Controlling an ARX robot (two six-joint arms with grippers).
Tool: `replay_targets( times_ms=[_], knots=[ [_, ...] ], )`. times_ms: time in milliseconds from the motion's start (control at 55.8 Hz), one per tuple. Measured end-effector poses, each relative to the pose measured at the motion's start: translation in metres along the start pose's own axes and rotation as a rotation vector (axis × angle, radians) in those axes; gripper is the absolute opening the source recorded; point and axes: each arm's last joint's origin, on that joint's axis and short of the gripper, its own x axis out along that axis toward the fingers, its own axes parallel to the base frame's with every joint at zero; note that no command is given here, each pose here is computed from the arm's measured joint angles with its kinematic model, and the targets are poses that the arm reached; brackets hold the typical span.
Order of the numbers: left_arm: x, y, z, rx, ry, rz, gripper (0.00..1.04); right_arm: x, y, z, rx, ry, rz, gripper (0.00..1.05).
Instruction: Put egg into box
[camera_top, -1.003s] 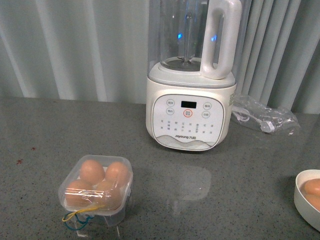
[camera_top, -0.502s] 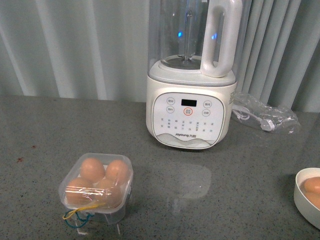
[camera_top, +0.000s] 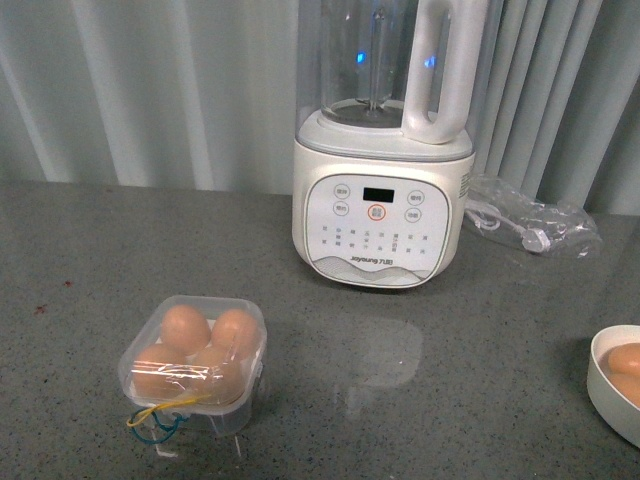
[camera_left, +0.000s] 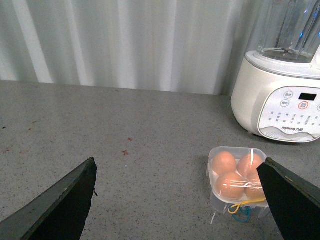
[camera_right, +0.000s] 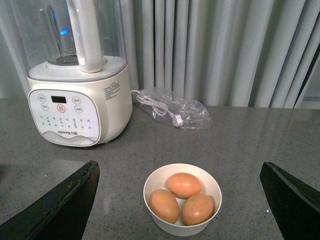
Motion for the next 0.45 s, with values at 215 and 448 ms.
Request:
replay_targets(
  times_ms=[215, 448],
  knots=[
    [0.0, 0.0, 0.0, 0.0, 0.0, 0.0, 0.98, 0.0, 0.0, 0.0, 0.0, 0.0, 0.0, 0.97],
    [0.0, 0.0, 0.0, 0.0, 0.0, 0.0, 0.98, 0.0, 0.0, 0.0, 0.0, 0.0, 0.0, 0.97]
  ],
)
